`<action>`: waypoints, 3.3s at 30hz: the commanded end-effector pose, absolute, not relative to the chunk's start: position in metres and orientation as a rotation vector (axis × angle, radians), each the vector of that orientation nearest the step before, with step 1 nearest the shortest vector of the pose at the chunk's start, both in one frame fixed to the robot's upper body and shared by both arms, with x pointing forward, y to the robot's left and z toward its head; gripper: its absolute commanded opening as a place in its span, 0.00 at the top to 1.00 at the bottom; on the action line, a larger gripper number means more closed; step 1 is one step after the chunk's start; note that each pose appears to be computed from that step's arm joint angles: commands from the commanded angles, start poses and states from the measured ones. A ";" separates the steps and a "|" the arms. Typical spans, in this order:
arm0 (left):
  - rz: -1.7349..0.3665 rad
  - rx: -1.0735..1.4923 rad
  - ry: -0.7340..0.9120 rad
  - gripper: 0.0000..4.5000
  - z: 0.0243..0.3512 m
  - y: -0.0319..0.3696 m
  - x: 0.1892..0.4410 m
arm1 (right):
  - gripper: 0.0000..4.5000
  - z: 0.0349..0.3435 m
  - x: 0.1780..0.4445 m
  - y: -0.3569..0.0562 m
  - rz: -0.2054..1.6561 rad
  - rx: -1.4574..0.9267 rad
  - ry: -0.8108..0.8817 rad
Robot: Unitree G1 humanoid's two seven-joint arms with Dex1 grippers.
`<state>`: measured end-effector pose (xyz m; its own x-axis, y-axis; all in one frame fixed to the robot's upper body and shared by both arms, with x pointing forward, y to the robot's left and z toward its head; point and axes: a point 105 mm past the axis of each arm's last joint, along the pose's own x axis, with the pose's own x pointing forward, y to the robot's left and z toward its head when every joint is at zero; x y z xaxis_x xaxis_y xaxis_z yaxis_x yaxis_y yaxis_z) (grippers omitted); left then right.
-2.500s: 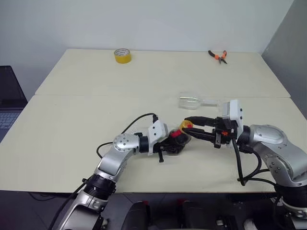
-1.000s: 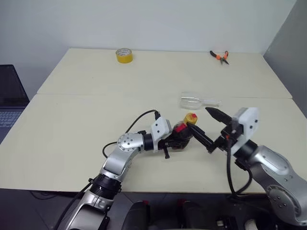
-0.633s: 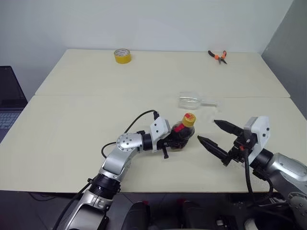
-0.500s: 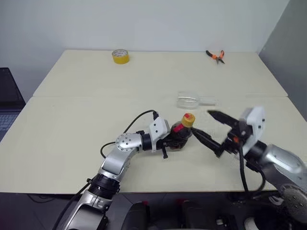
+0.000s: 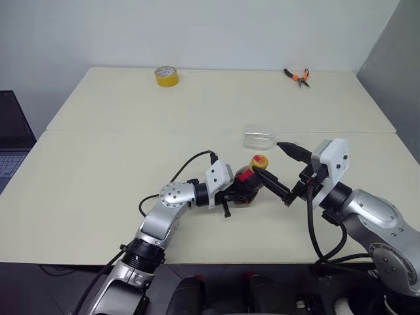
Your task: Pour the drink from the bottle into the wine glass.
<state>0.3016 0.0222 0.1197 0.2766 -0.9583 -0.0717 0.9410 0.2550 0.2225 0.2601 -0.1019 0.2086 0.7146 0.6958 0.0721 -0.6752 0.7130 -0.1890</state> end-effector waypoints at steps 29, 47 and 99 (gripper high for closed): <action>-1.314 0.257 -0.168 0.85 0.136 0.017 0.297 | 0.00 0.233 0.254 -0.099 0.783 -0.158 -0.195; -1.313 0.265 -0.167 0.85 0.136 0.018 0.297 | 0.00 0.221 0.254 -0.126 0.733 -0.195 -0.138; -1.316 0.251 -0.177 0.86 0.137 0.015 0.294 | 0.72 0.236 0.244 -0.093 0.887 0.279 -0.217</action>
<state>0.2981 0.0186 0.1220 0.2621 -0.9628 -0.0662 0.9404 0.2394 0.2416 0.2517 -0.0898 0.2178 0.6307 0.7484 0.2052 -0.7759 0.6134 0.1478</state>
